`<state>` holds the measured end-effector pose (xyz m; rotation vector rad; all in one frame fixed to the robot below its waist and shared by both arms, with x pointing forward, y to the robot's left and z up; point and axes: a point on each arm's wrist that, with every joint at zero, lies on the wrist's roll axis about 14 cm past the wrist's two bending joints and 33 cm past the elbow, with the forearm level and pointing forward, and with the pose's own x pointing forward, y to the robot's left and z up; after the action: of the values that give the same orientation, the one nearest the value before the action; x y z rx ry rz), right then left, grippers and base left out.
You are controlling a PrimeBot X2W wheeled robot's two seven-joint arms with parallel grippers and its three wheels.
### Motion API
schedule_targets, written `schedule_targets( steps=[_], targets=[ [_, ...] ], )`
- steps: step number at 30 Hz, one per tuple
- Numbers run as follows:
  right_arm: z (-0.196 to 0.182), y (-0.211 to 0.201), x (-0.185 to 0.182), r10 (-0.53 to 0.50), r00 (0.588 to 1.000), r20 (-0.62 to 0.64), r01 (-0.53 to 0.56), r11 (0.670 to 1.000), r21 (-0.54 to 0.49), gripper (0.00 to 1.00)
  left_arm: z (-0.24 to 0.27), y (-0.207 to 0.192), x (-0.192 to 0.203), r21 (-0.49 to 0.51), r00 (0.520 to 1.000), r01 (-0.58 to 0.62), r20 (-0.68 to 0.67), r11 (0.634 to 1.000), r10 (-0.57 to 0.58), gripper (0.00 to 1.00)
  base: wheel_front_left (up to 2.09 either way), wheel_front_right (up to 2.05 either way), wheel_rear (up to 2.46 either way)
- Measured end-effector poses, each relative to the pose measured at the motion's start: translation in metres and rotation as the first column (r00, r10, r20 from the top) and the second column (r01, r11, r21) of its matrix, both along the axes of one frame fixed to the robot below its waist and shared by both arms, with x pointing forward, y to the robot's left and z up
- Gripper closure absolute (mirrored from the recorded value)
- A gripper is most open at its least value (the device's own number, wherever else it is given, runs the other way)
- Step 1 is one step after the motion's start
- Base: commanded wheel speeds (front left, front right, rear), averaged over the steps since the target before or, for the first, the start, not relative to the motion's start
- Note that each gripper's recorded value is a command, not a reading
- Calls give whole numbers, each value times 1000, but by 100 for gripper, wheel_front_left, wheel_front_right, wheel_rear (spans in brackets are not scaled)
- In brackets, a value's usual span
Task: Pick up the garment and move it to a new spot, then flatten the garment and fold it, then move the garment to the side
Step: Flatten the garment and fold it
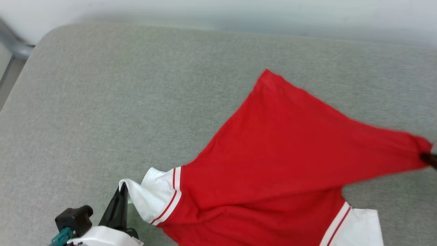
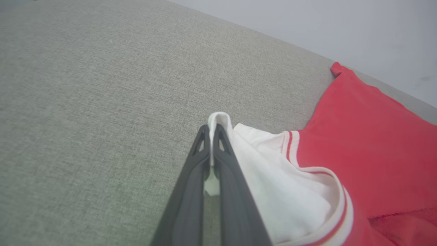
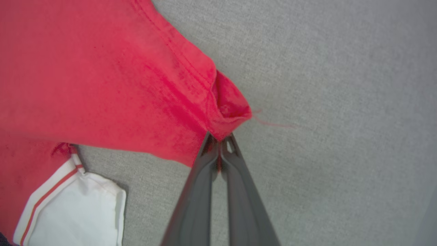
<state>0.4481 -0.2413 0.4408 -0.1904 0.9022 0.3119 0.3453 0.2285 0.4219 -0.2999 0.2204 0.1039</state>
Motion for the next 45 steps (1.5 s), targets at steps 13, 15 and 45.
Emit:
schedule_targets(
  steps=[13,15,45],
  targets=[
    [-40,-36,-121,-158,979,-131,167,984,61,100,10,-12,-4,-3,999,46,17,999,-45,100,0,0,0],
    [-48,-37,-137,-178,970,-163,191,979,68,100,10,-12,-5,1,999,47,15,999,-47,100,0,0,0],
    [33,-17,-77,-221,939,262,170,964,205,0,16,-14,-9,0,998,49,30,999,-49,100,0,0,0]
  ],
)
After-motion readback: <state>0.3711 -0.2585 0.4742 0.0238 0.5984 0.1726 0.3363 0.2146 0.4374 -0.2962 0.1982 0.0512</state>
